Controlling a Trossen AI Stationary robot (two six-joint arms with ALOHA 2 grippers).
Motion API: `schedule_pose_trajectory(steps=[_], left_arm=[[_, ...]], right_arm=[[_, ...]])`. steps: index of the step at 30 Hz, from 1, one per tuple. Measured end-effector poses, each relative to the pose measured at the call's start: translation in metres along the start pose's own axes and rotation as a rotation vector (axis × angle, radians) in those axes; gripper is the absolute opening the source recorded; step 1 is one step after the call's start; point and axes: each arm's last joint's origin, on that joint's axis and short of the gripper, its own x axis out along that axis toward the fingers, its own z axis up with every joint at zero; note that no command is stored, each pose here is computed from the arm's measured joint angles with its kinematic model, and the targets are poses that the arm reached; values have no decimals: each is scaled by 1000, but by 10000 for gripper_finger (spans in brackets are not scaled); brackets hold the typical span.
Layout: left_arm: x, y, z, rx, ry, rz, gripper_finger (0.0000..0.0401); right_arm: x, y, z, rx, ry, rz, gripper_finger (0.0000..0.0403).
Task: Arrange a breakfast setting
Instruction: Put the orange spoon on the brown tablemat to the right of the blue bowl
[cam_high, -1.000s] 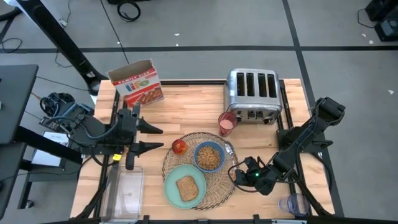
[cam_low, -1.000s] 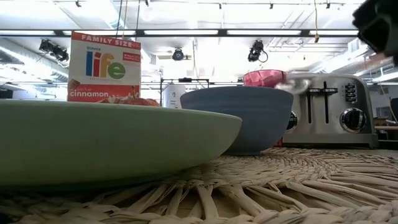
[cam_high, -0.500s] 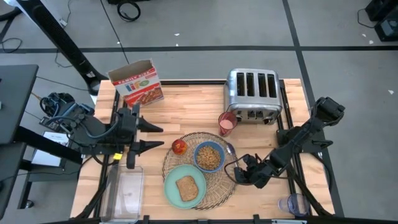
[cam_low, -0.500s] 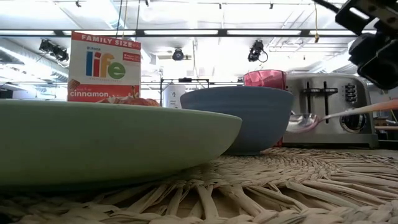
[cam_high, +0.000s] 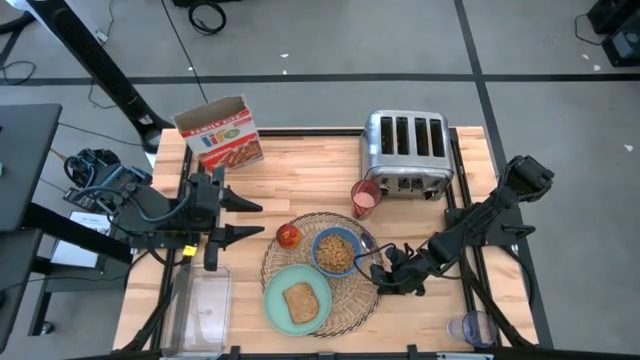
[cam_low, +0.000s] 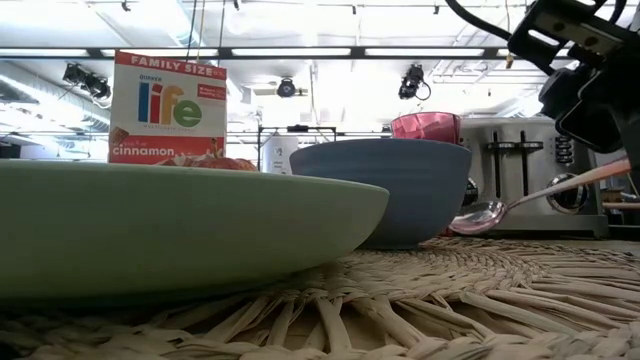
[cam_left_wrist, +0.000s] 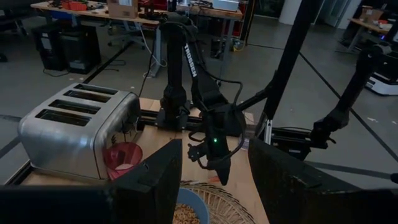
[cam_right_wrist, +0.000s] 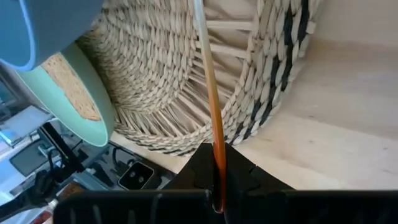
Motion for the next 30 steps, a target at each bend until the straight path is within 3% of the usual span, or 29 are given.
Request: schedule_pose_trajectory(steps=[19,30], left_arm=[[0,0,0,-1,0,-1,190],[0,0,0,-2,0,-1,190]], right_arm=[[0,5,-1,19,44,26,17],[0,3,2,-2,79,-52,70]])
